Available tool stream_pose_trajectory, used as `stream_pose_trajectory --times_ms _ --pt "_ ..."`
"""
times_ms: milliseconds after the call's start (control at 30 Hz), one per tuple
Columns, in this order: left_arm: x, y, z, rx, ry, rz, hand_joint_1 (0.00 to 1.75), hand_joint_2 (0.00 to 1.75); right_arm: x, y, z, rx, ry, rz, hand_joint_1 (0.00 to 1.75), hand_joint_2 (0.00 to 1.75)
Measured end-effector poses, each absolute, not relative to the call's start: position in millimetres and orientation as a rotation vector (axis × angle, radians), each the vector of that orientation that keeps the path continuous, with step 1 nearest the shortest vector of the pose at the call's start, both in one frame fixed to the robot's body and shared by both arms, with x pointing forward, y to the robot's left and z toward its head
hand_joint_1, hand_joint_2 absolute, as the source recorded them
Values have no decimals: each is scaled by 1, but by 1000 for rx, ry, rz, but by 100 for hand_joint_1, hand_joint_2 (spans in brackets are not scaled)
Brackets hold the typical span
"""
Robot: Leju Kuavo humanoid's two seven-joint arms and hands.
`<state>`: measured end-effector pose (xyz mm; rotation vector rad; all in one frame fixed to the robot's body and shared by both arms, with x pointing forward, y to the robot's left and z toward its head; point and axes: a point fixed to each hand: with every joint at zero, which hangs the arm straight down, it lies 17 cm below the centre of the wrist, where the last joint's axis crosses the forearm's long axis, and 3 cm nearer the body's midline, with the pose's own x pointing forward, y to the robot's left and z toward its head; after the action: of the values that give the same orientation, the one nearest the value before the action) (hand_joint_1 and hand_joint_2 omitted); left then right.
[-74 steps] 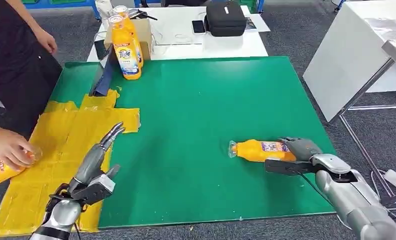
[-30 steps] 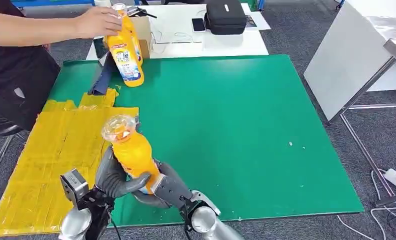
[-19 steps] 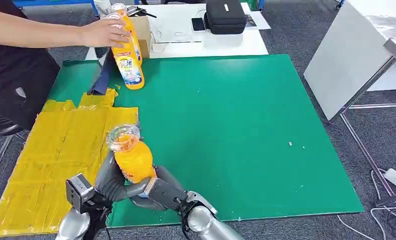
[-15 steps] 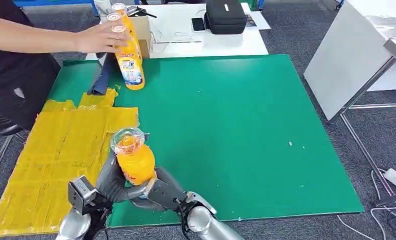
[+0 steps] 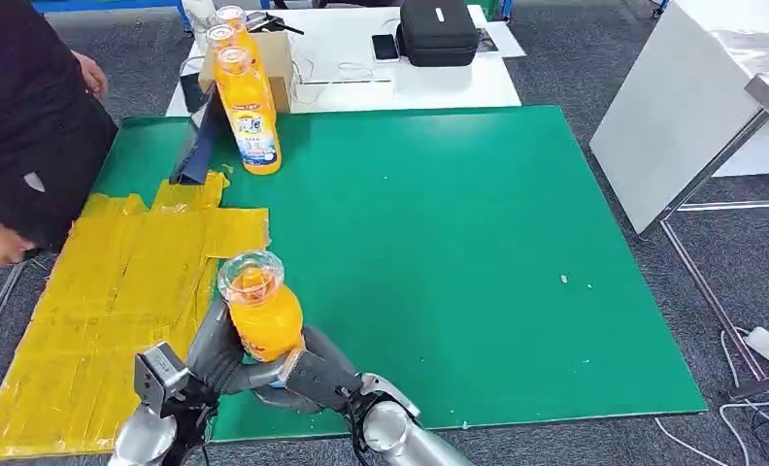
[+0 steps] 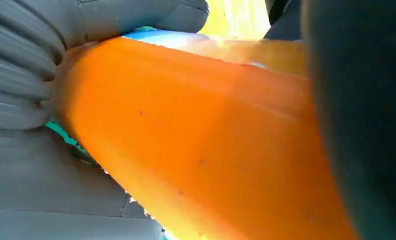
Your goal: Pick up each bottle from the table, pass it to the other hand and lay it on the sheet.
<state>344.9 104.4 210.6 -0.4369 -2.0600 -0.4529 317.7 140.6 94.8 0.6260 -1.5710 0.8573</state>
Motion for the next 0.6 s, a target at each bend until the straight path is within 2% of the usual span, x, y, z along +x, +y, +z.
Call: stream_pose_trajectory --times_ms 167,200,333,467,600 --pt "344 103 210 -431 -2070 -484 175 175 323 138 97 600 -1590 843 175 175" --pt "344 102 210 -425 -2073 -496 175 175 324 137 99 591 -1599 838 0 175" --pt "346 100 207 -308 -2093 -590 175 175 341 123 106 475 -1659 812 0 175" --pt "355 114 195 -15 -2103 -759 175 175 364 89 117 381 -1707 772 0 175" --pt "373 157 185 333 -2072 -868 175 175 386 31 122 297 -1747 703 0 175"
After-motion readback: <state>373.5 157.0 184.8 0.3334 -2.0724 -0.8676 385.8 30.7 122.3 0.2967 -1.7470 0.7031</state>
